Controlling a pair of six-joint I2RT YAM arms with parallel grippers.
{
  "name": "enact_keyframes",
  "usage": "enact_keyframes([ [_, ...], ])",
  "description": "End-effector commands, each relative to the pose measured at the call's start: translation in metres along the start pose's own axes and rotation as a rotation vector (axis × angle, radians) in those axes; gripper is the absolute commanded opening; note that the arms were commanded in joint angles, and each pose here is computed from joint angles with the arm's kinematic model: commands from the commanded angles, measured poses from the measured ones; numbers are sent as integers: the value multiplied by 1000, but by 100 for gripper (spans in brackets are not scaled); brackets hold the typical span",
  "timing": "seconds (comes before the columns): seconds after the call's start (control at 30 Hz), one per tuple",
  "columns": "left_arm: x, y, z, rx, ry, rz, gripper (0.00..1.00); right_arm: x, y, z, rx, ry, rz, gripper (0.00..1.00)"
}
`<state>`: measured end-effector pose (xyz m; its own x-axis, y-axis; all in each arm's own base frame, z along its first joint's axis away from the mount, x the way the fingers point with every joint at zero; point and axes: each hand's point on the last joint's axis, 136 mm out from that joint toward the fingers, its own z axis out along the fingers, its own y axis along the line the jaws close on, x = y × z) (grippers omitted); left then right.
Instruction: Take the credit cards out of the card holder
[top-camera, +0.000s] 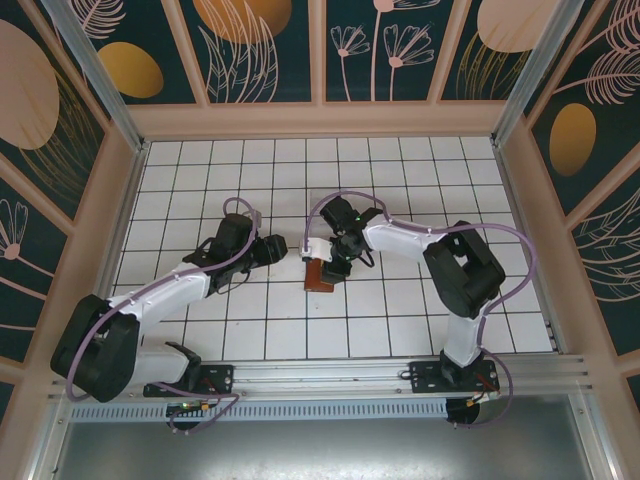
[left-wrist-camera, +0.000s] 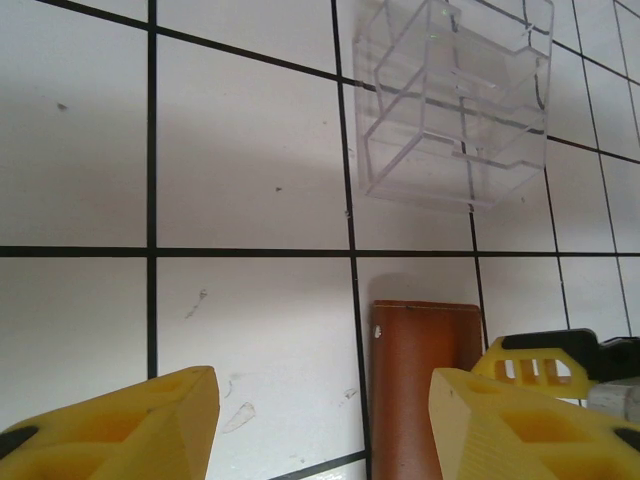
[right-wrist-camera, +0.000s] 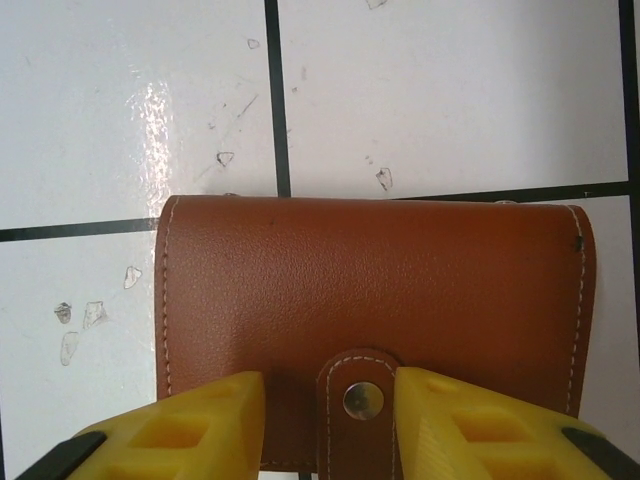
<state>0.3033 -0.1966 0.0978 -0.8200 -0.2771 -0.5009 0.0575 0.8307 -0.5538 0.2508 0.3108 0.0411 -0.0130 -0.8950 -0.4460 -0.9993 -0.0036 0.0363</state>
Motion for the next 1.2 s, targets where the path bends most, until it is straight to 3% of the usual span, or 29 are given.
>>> enact_keyframes([
  [0.0, 6, -6, 5, 48, 22, -13, 57, -1, 1, 5, -20, 12, -15, 36],
  [0.33, 9, -8, 9, 55, 44, -13, 56, -4, 0, 5, 1, -3, -12, 20],
  [0.8, 11, -8, 12, 55, 65, -9, 54, -44, 5, -13, 49, -231, -46, 6],
  [0.97, 10, -7, 12, 40, 68, -5, 55, -44, 4, -19, 98, -280, 33, 13],
  [1.03, 9, -5, 12, 26, 63, 0, 55, -44, 2, -24, 130, -297, 99, 27],
  [1.17, 2, 0, 10, -22, 40, 26, 56, -43, 2, -35, 201, -336, 230, 39],
])
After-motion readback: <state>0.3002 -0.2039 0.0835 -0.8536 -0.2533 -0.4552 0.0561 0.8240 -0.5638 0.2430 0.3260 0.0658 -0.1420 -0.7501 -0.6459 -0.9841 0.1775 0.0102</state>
